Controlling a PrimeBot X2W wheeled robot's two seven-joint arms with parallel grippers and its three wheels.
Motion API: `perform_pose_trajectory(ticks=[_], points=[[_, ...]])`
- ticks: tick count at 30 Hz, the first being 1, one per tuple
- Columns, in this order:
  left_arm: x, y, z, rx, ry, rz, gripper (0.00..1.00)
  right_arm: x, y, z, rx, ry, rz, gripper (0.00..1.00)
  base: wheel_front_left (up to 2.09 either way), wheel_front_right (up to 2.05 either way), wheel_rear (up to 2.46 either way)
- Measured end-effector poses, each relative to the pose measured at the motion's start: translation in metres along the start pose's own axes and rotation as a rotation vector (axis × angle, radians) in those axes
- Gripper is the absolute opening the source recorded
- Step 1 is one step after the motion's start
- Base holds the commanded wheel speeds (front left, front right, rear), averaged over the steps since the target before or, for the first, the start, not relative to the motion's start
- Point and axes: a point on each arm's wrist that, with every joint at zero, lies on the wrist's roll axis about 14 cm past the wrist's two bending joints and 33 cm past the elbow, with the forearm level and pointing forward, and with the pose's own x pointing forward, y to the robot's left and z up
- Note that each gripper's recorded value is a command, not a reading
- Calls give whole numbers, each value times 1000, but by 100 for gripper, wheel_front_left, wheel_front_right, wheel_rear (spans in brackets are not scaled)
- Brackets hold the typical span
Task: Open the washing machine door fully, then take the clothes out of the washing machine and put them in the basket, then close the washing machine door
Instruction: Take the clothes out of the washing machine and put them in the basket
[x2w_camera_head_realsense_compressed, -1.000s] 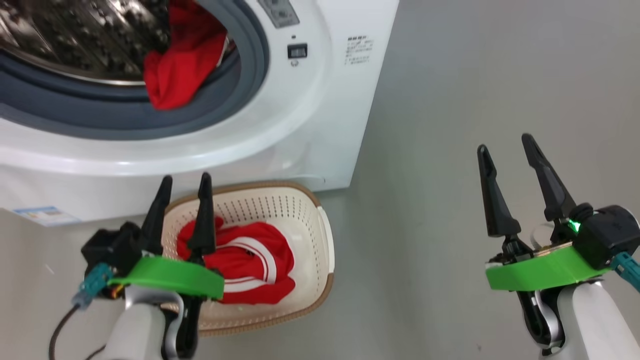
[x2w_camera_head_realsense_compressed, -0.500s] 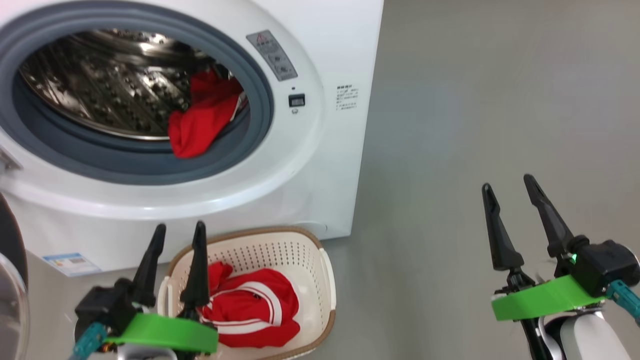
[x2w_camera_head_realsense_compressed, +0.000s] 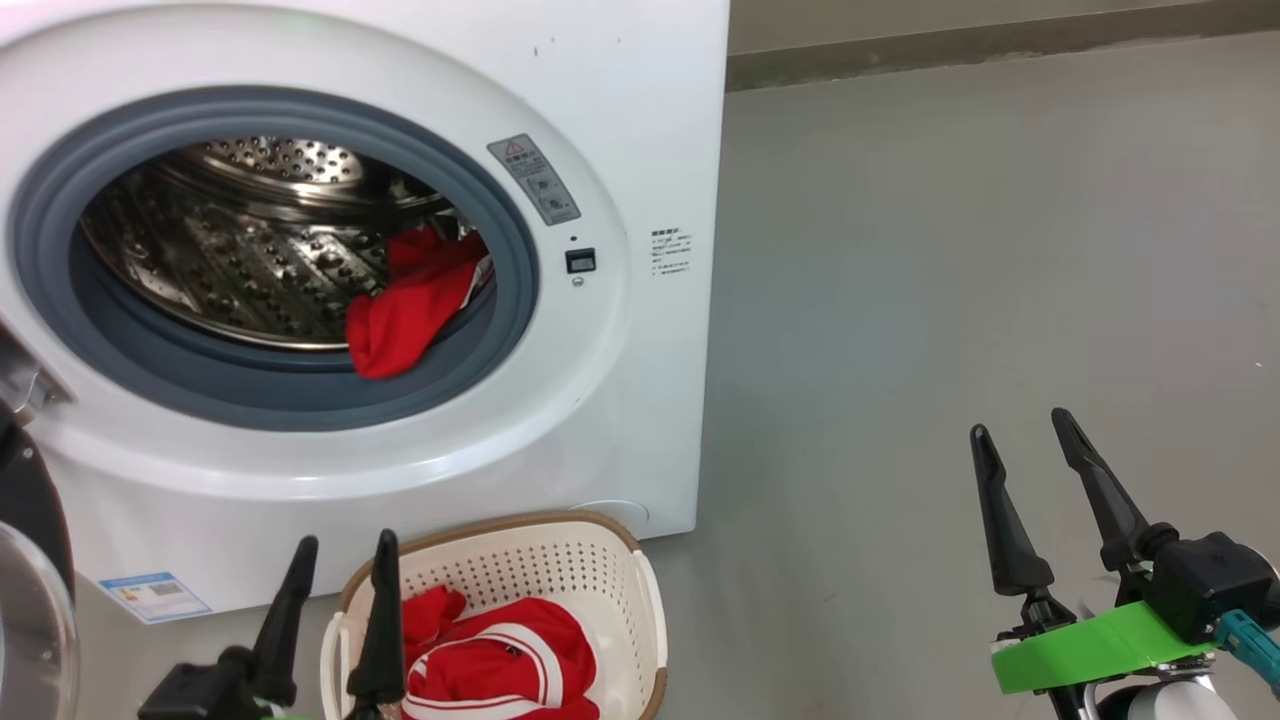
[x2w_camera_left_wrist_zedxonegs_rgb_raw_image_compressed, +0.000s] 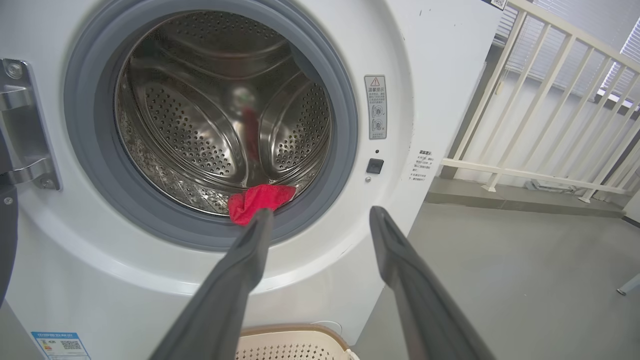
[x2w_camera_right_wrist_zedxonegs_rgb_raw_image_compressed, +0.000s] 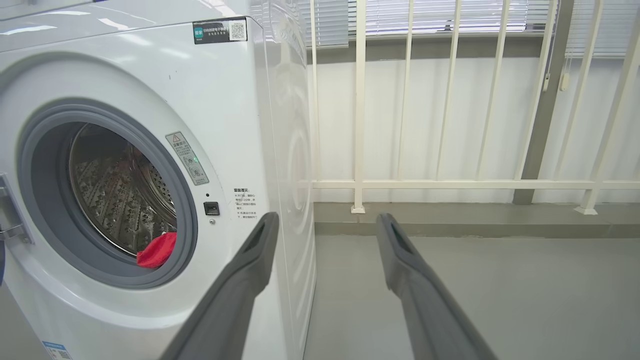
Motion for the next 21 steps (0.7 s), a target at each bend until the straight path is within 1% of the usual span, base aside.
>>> perform_pose_trajectory(ticks=[5, 21], points=[[-5, 0, -3, 3, 14, 11, 100, -2, -1, 4, -2, -12, -4, 100, 0, 0, 0], [-3, 3, -6, -6, 26, 28, 100, -4, 0, -9, 2, 30, -3, 100, 0, 0, 0]])
